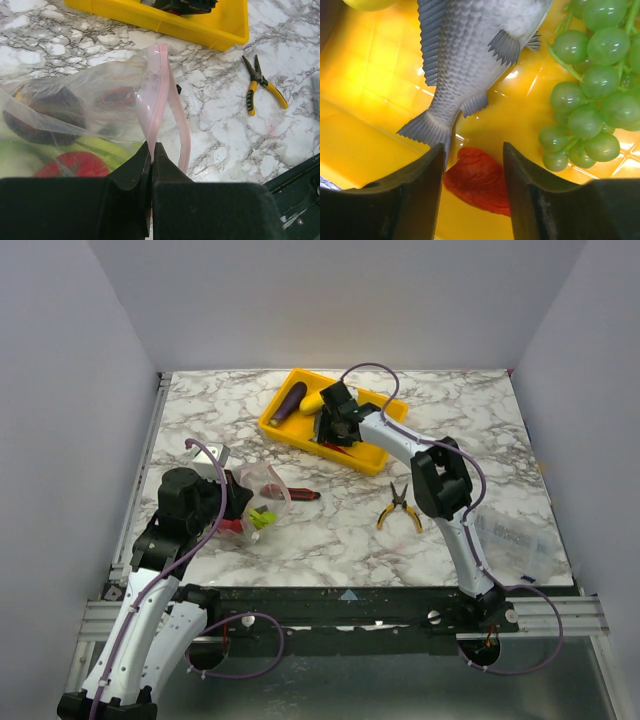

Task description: Place the food in the zip-top bag and seal the zipper

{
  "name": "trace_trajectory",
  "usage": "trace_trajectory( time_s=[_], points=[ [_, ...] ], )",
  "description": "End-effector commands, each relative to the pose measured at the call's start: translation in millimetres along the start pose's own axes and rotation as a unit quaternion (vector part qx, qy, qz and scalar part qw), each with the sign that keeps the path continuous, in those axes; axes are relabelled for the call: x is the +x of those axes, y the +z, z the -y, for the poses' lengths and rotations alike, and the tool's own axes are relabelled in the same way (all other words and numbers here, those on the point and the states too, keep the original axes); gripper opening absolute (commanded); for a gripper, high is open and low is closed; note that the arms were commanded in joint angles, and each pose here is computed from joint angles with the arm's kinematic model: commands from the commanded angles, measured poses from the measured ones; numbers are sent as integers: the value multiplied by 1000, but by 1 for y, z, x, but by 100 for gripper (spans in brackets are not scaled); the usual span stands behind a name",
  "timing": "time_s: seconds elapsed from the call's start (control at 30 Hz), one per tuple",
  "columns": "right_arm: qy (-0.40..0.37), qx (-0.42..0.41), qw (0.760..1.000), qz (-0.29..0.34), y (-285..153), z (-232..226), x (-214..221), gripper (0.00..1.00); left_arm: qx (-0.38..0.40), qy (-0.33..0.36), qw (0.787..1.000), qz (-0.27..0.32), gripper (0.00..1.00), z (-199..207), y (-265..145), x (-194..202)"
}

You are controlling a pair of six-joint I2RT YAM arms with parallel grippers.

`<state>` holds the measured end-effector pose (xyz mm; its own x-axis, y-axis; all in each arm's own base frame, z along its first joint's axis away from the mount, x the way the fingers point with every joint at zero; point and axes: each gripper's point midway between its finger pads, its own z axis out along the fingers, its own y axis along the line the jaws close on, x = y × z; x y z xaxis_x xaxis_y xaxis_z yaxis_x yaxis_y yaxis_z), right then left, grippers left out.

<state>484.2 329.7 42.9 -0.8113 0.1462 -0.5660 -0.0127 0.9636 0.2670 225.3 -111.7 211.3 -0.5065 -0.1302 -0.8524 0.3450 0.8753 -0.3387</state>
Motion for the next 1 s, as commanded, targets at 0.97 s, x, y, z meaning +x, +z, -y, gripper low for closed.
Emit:
trace_trajectory(
  time_s=[0.97],
  points=[
    [-76,-22,997,-8,-46,4,-27,59,18,3,1000,2,0,6,2,-4]
  ],
)
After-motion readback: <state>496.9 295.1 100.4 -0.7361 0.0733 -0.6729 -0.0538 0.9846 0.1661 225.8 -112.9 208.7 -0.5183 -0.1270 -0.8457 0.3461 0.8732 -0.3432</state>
